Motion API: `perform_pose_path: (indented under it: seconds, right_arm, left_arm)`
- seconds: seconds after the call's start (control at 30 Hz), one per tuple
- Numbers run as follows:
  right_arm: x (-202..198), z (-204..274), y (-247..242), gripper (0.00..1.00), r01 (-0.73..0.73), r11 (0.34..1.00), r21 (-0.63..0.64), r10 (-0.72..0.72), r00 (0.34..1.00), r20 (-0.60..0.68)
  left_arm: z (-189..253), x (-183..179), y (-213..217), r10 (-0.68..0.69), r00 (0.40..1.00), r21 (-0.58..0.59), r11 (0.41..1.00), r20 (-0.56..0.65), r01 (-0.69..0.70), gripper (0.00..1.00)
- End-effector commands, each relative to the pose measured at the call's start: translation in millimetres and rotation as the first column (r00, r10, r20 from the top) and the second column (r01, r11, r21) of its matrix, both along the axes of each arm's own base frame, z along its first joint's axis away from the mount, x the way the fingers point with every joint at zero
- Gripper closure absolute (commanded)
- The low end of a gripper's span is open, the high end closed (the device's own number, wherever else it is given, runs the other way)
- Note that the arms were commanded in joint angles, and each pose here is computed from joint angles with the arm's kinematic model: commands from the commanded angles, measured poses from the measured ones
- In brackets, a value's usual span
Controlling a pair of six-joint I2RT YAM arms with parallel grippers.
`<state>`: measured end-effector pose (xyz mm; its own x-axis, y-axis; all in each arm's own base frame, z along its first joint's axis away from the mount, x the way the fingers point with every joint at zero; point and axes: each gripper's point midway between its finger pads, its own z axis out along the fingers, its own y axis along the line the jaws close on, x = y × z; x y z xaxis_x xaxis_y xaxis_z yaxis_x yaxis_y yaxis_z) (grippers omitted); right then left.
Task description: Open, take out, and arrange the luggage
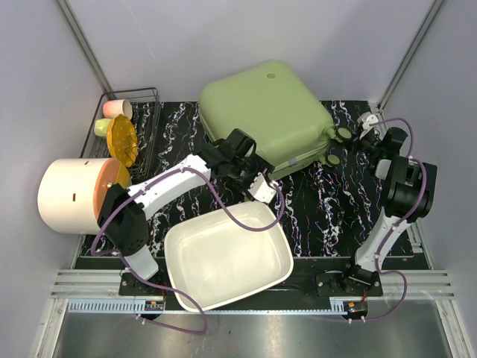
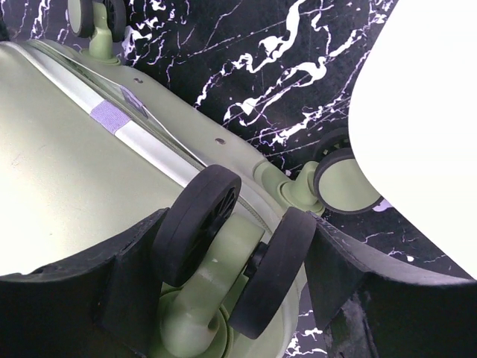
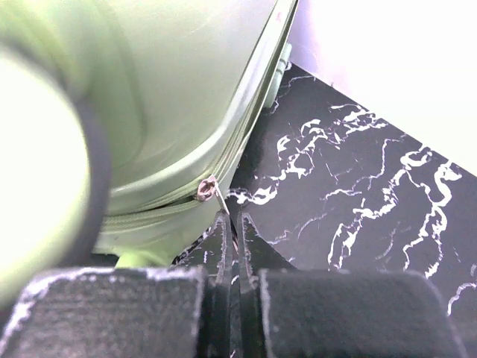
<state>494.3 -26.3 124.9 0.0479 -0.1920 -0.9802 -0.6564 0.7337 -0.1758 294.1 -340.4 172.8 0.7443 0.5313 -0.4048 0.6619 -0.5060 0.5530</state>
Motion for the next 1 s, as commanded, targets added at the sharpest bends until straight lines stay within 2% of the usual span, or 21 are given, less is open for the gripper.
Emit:
perform_pose_path:
  seconds: [0.0, 0.27, 0.4, 0.43, 0.5, 0.53, 0.6, 0.63, 0.73, 0.77, 0.8, 0.83, 0.87, 0.9, 0.93, 0.97]
  right_arm:
    - [47.1, 69.4, -43.4, 1.0, 0.115, 0.993, 0.008, -0.114, 0.977, 0.18]
    - [81.1, 64.8, -5.5, 1.0, -0.014, 0.999, 0.051, 0.007, 0.99, 0.138]
    - [88.1, 60.6, 10.5, 1.0, -0.051, 0.998, 0.031, 0.046, 0.987, 0.151]
    - [88.7, 59.0, 13.0, 1.0, -0.062, 0.998, 0.033, 0.057, 0.987, 0.148]
    - [89.4, 59.0, 19.8, 1.0, -0.08, 0.996, 0.033, 0.075, 0.986, 0.146]
    - [88.4, 58.9, 21.8, 1.0, -0.091, 0.995, 0.029, 0.086, 0.985, 0.149]
    - [87.1, 58.8, 27.9, 1.0, -0.106, 0.994, 0.026, 0.101, 0.984, 0.149]
    - [85.8, 59.3, 29.7, 1.0, -0.114, 0.993, 0.023, 0.109, 0.983, 0.15]
    - [79.8, 59.9, 30.3, 1.0, -0.127, 0.992, 0.009, 0.125, 0.985, 0.121]
    - [76.7, 58.4, 30.2, 0.98, -0.133, 0.991, -0.003, 0.133, 0.985, 0.107]
    - [69.0, 46.3, 30.8, 0.88, -0.142, 0.99, 0.01, 0.142, 0.989, 0.03]
    - [62.9, 50.8, 29.3, 0.72, -0.165, 0.985, -0.046, 0.168, 0.984, 0.056]
    - [57.7, 47.6, 27.9, 0.61, -0.175, 0.982, -0.067, 0.178, 0.983, 0.038]
    - [44.1, 33.9, 31.1, 0.54, -0.199, 0.979, -0.046, 0.196, 0.978, -0.068]
    - [39.5, 34.7, 29.5, 0.47, -0.23, 0.963, -0.142, 0.229, 0.973, -0.025]
    - [31.5, 28.6, 29.7, 0.35, -0.249, 0.956, -0.155, 0.242, 0.968, -0.062]
  left_arm:
    - [-10.6, 2.8, 67.6, 0.136, 0.989, 0.128, 0.983, -0.056, -0.128, 1.0]
    - [-15.0, -2.8, 69.5, 0.11, 0.992, 0.112, 0.988, -0.064, -0.102, 1.0]
    - [14.1, 19.3, 66.6, 0.234, 0.967, 0.002, 0.972, -0.104, -0.235, 0.59]
    - [22.2, 24.4, 67.0, 0.302, 0.938, -0.033, 0.95, -0.168, -0.312, 0.45]
    - [55.2, 41.3, 74.4, 0.366, 0.894, -0.128, 0.904, -0.258, -0.407, 0.37]
    - [64.7, 43.0, 78.0, 0.412, 0.84, -0.149, 0.862, -0.352, -0.485, 0.31]
    - [91.3, 53.6, 90.5, 0.428, 0.782, -0.218, 0.798, -0.452, -0.563, 0.27]
    - [106.6, 56.6, 94.7, 0.443, 0.737, -0.248, 0.744, -0.51, -0.62, 0.25]
    - [129.2, 69.2, 115.2, 0.451, 0.657, -0.303, 0.633, -0.604, -0.712, 0.18]
    - [123.9, 73.0, 123.8, 0.468, 0.635, -0.294, 0.611, -0.614, -0.735, 0.15]
    - [121.3, 73.2, 126.4, 0.476, 0.639, -0.295, 0.612, -0.604, -0.734, 0.15]
    - [116.3, 73.9, 131.1, 0.492, 0.658, -0.294, 0.626, -0.57, -0.723, 0.15]
    - [107.3, 74.3, 137.4, 0.52, 0.654, -0.279, 0.623, -0.549, -0.731, 0.14]
    - [103.1, 76.0, 142.5, 0.536, 0.652, -0.274, 0.62, -0.537, -0.735, 0.14]
    - [102.9, 80.3, 146.5, 0.547, 0.64, -0.279, 0.6, -0.54, -0.749, 0.13]
    - [100.1, 88.9, 158.8, 0.561, 0.603, -0.272, 0.564, -0.567, -0.78, 0.13]
